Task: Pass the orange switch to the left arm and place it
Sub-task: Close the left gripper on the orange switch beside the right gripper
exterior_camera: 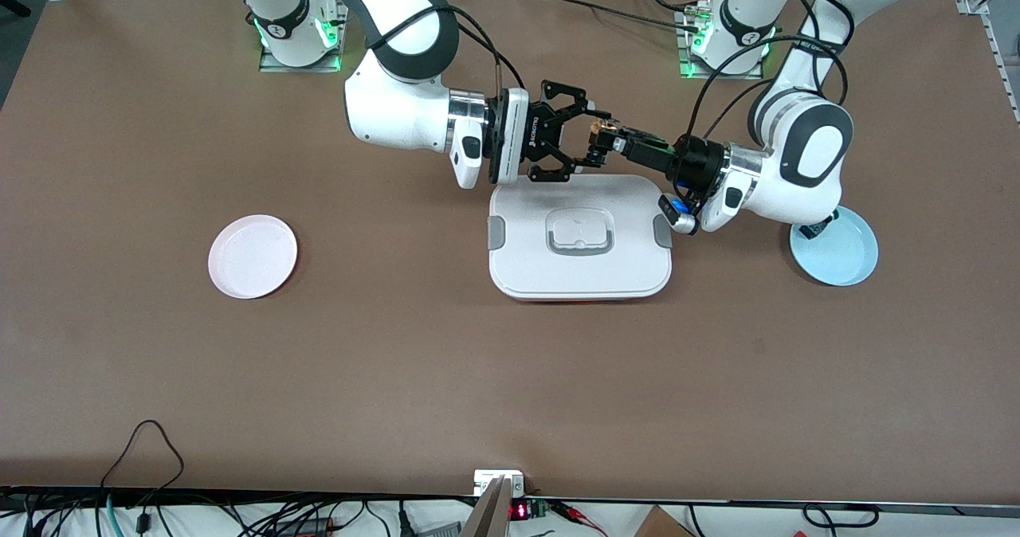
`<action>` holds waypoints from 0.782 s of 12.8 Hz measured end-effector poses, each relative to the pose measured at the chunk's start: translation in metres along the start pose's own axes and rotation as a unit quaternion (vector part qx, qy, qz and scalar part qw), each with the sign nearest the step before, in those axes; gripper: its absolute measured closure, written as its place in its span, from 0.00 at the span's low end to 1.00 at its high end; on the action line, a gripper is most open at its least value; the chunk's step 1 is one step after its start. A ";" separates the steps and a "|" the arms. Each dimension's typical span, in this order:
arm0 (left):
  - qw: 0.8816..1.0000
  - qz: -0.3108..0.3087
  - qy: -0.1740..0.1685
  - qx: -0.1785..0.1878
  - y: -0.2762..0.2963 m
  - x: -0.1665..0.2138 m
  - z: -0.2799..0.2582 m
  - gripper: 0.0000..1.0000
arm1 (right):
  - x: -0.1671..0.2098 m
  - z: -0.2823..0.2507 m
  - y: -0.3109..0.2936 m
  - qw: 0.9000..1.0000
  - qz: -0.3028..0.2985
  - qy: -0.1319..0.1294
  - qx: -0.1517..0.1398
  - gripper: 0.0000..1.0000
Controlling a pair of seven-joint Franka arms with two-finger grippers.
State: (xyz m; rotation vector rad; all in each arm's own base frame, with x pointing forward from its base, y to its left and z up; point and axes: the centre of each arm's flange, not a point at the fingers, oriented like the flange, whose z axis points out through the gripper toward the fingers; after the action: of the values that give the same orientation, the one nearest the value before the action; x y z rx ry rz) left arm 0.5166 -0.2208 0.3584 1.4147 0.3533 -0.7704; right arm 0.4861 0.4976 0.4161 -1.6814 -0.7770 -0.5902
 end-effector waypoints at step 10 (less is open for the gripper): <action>1.000 0.001 0.000 -0.004 0.001 0.000 0.000 0.57 | 0.001 0.000 0.000 1.000 -0.002 0.002 -0.002 0.20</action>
State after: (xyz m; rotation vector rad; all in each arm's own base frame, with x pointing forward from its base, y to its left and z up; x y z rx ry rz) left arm 0.5173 -0.2205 0.3596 1.4080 0.3551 -0.7658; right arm 0.4867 0.4979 0.4167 -1.6830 -0.7771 -0.5973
